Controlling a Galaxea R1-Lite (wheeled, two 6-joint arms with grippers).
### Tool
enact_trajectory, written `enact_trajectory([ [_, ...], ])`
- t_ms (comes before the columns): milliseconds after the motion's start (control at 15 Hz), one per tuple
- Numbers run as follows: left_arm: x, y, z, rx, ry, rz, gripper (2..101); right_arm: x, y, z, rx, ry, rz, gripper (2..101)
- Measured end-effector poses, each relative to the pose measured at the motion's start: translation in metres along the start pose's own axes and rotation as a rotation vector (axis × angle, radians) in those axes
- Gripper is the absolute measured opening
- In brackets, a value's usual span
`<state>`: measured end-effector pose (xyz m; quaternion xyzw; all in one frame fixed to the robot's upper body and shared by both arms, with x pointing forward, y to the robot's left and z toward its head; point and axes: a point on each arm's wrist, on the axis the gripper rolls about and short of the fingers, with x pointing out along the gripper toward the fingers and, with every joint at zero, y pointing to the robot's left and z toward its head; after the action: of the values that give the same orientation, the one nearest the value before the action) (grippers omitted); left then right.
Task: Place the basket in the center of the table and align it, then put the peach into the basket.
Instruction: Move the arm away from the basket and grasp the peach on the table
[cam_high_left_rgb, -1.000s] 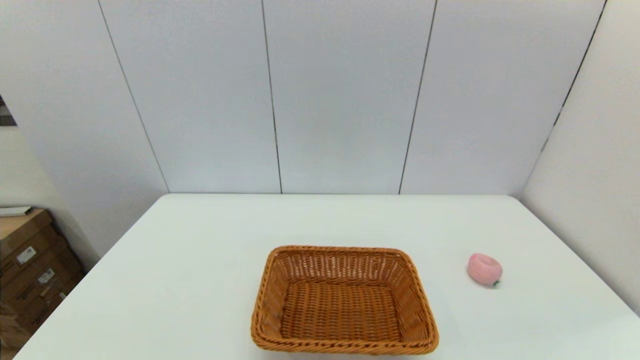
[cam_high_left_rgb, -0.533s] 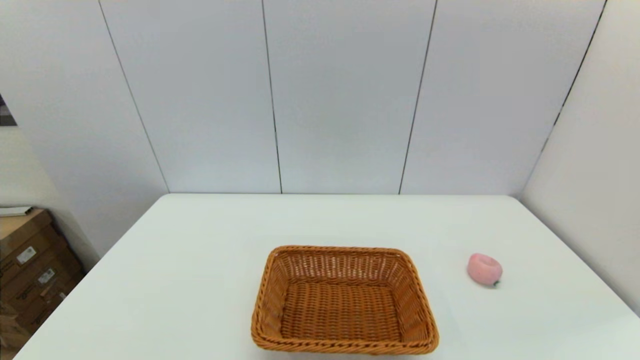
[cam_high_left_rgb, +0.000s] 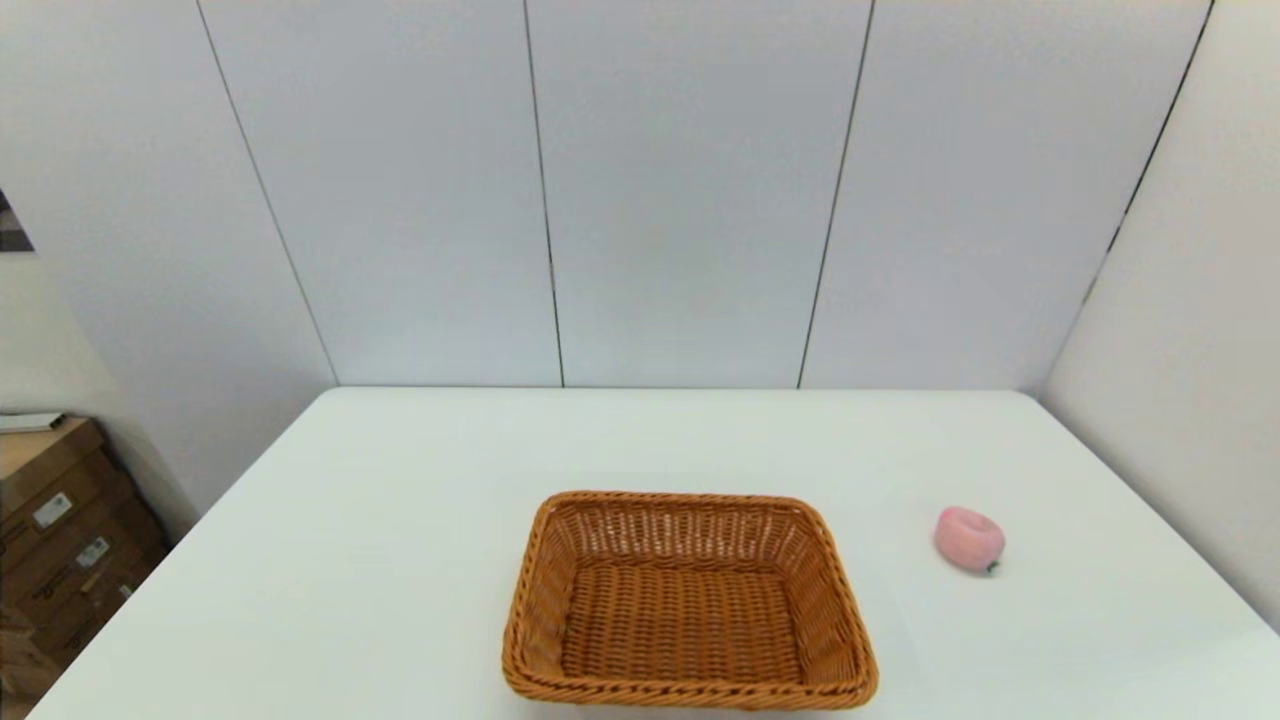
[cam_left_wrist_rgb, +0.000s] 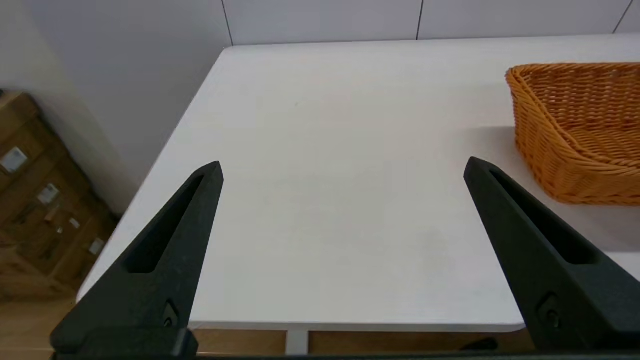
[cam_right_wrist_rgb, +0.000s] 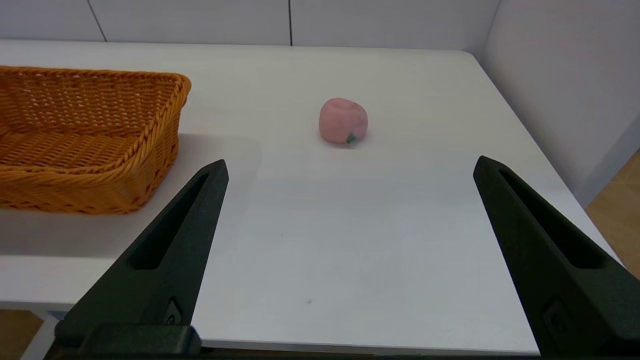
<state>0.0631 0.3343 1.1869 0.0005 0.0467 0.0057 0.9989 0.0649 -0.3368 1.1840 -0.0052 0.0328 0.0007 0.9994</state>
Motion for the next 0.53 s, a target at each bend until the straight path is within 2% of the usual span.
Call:
enact_trajectory([
  [333, 0.0, 0.0, -0.003, -0.032, 0.001, 0.004, 97.7, -0.004, -0.001, 0.005, 0.006, 0.015, -0.024, 97.3],
  [533, 0.0, 0.0, -0.003, -0.049, 0.001, 0.007, 97.8, -0.015, -0.001, 0.04, 0.037, 0.061, -0.023, 97.3],
])
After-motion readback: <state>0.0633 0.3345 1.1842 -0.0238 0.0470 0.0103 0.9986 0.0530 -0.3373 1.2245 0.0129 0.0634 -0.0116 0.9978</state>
